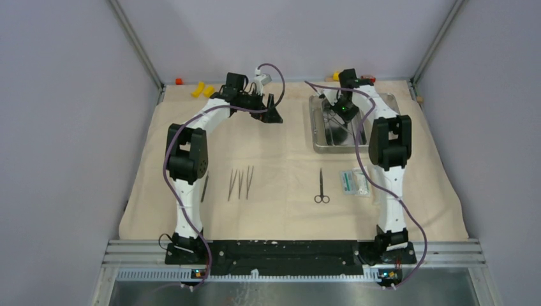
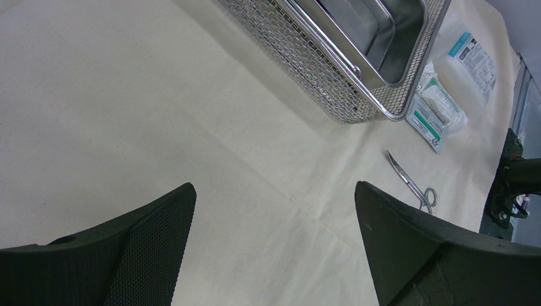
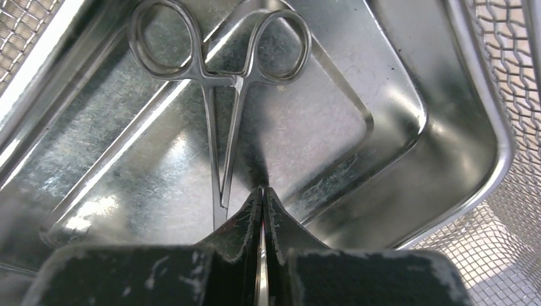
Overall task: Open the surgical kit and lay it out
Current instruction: Adjust the medical item in the container.
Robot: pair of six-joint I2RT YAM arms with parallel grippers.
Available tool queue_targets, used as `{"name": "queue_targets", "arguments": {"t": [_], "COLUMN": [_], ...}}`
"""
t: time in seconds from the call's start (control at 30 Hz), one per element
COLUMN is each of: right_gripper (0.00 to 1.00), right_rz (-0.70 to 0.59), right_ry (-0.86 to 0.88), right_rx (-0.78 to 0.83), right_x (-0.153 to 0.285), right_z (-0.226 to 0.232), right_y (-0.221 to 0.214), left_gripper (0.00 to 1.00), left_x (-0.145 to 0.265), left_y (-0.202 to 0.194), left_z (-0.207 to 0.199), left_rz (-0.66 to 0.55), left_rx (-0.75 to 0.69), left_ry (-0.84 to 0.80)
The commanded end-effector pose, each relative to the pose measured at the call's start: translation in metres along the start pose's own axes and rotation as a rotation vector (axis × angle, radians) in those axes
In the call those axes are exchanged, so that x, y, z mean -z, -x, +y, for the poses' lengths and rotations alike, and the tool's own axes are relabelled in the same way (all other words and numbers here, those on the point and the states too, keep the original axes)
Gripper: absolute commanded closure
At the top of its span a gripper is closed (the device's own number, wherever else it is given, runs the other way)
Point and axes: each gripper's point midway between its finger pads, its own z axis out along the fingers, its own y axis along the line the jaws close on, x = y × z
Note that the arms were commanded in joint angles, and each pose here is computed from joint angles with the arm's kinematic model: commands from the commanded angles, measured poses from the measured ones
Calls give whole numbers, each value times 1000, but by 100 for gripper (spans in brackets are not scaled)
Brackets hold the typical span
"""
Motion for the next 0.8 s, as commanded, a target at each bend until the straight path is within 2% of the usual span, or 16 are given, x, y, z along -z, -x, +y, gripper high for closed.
{"name": "queue_targets", "arguments": {"t": [0.0,0.2,0.4,0.77], "right_gripper": [98,96,96,96], "right_rz": [-96,-189,-210,-166], "right_ry": [-20,-53,-68,-11], "right_rx": [-35,-98,-123,-146], "right_x": [33,61,72,40], "right_z": [-7,-3,12,34], "right_y": [18,15,1,-20], "left_gripper": [1,1,1,1], "left_x": [17,17,15,11], "left_y": [29,32,31,29], "left_z": [-19,-17,-15,-13], "left_rz": [-60,-64,-61,-57], "left_rx": [-64,-69,-62,-45], "left_ry": [-13,-5,-9,-18]}}
